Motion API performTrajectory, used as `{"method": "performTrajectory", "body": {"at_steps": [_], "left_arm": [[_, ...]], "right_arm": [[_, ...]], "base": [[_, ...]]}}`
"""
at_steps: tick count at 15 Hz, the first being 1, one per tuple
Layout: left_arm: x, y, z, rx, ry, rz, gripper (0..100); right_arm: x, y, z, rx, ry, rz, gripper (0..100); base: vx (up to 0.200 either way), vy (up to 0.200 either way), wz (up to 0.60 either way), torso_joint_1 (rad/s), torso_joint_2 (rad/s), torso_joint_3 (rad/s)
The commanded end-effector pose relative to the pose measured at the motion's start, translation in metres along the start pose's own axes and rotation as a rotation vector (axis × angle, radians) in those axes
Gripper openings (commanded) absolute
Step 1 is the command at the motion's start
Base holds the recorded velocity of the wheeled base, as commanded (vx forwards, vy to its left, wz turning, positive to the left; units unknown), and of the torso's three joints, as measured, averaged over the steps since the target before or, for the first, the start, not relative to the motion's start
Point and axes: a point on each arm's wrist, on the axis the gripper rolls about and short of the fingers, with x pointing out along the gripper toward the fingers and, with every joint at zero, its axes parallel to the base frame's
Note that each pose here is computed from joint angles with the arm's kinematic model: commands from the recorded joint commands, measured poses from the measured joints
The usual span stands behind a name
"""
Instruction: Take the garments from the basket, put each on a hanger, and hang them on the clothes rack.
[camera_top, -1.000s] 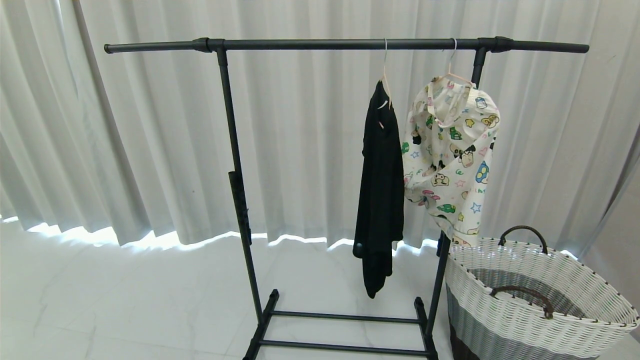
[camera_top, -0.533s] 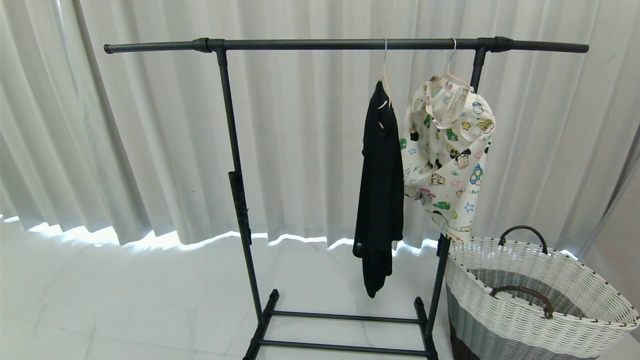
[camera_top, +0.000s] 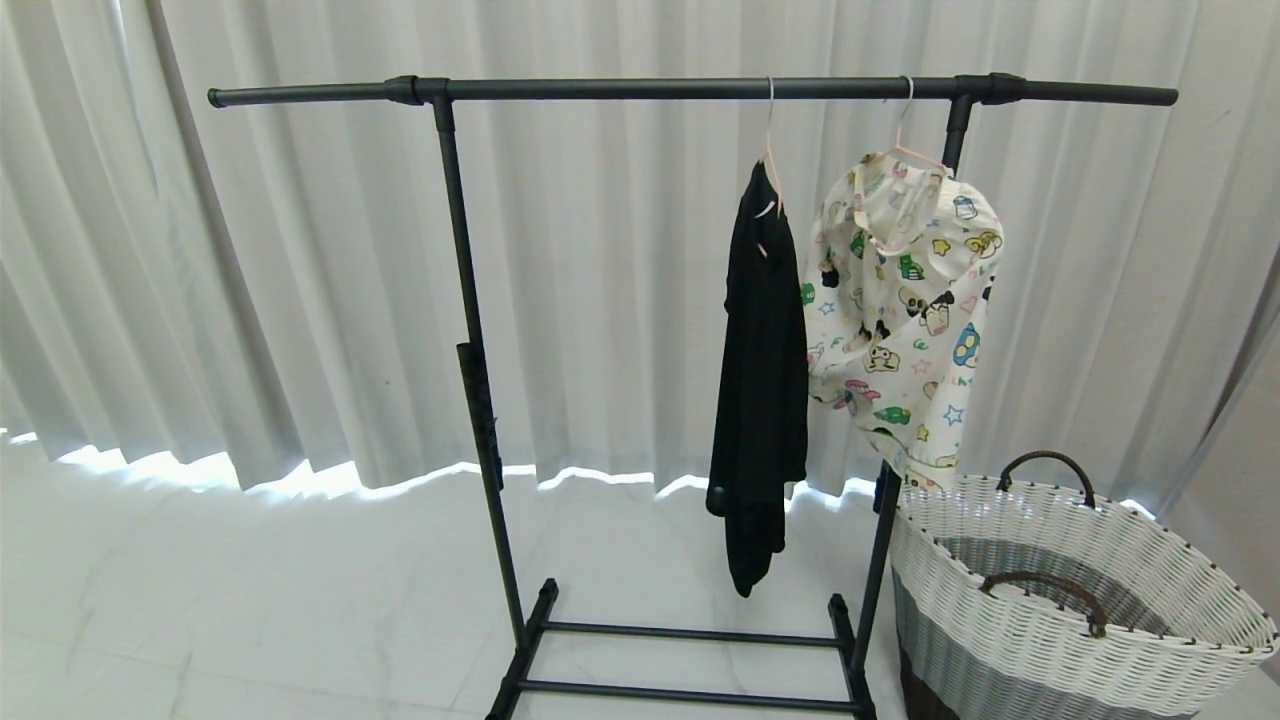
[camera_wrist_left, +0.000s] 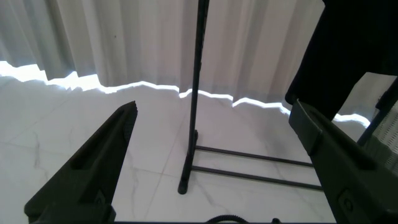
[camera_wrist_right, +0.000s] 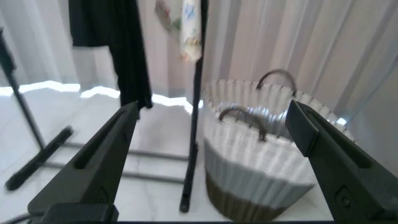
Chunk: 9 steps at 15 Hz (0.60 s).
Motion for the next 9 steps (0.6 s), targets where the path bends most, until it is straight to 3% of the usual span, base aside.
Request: {"method": "performTrajectory", "body": {"at_steps": [1, 9], "left_arm": [[0.0002, 0.0, 0.0001, 0.0, 0.002, 0.001, 100], [0.0002, 0.0, 0.0001, 0.0, 0.002, 0.001, 100]], "right_arm": [[-0.0001, 0.0, -0.0002, 0.004, 0.0, 0.001, 100], [-0.0001, 0.0, -0.0002, 0.004, 0.0, 0.001, 100]], "base": [[0.0, 0.0, 0.0, 0.0, 0.0, 0.0], [0.0, 0.0, 0.0, 0.0, 0.0, 0.0]]}}
